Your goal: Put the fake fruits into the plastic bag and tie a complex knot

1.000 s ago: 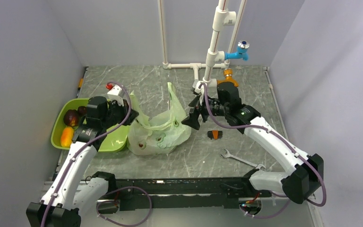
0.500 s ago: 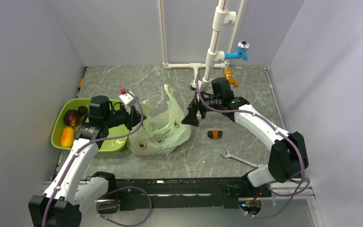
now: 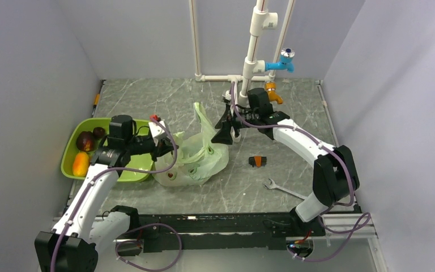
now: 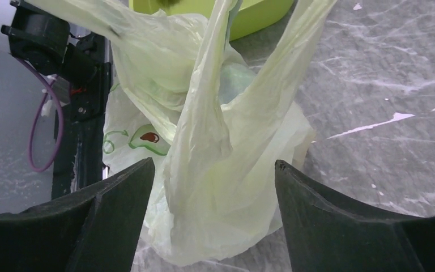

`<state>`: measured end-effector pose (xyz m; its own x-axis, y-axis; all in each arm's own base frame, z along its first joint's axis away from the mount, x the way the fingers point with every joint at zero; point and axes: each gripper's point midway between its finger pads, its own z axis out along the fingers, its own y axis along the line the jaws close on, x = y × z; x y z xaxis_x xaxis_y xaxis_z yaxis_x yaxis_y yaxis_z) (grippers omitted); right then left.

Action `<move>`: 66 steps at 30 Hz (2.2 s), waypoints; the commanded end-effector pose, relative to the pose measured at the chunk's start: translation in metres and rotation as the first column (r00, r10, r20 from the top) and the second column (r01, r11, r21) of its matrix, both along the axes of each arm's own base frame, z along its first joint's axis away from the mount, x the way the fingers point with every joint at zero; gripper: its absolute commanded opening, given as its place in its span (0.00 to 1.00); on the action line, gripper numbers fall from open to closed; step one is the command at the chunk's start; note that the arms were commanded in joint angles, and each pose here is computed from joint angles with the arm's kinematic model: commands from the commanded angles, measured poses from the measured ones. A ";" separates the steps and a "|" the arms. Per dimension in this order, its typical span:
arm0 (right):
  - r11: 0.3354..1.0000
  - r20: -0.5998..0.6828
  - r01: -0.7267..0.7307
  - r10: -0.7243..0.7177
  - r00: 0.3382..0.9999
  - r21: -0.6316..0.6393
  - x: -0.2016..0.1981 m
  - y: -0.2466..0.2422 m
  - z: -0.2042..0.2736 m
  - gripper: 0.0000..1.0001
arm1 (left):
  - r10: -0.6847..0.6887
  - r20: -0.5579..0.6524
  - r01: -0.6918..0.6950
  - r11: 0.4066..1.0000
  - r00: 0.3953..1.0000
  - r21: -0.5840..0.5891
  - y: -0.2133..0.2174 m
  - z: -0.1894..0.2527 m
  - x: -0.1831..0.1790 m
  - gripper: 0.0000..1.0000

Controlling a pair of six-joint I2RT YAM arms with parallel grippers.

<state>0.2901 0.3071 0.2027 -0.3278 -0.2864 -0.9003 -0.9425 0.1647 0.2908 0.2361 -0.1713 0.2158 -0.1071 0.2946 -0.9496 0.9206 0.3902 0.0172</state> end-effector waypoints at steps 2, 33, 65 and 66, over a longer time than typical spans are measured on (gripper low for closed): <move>0.995 0.000 -0.070 0.070 0.998 0.070 -0.008 0.024 0.010 0.71 | -0.230 0.143 0.227 0.973 0.963 0.037 -0.011 0.018 -0.020 0.00; 0.976 0.266 -0.216 0.203 0.942 0.019 -0.075 0.045 0.028 0.40 | -0.490 -0.006 0.479 0.851 0.872 0.216 -0.061 0.002 -0.001 0.00; 0.972 0.366 -0.234 0.206 0.908 0.035 -0.071 0.045 0.034 0.00 | -0.045 0.061 0.044 0.999 0.997 0.013 0.001 0.106 0.016 0.79; 0.968 0.374 -0.248 0.220 0.901 0.028 -0.073 0.045 0.033 0.00 | -0.035 0.057 0.035 0.999 0.998 -0.006 0.000 0.113 0.022 0.79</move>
<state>0.2270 0.3538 0.2146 -0.0344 -0.2945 -0.9550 -0.9993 -0.0036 0.0372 0.2398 -0.1658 0.2811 -0.0222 0.4360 -0.8997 0.9536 0.2795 0.1119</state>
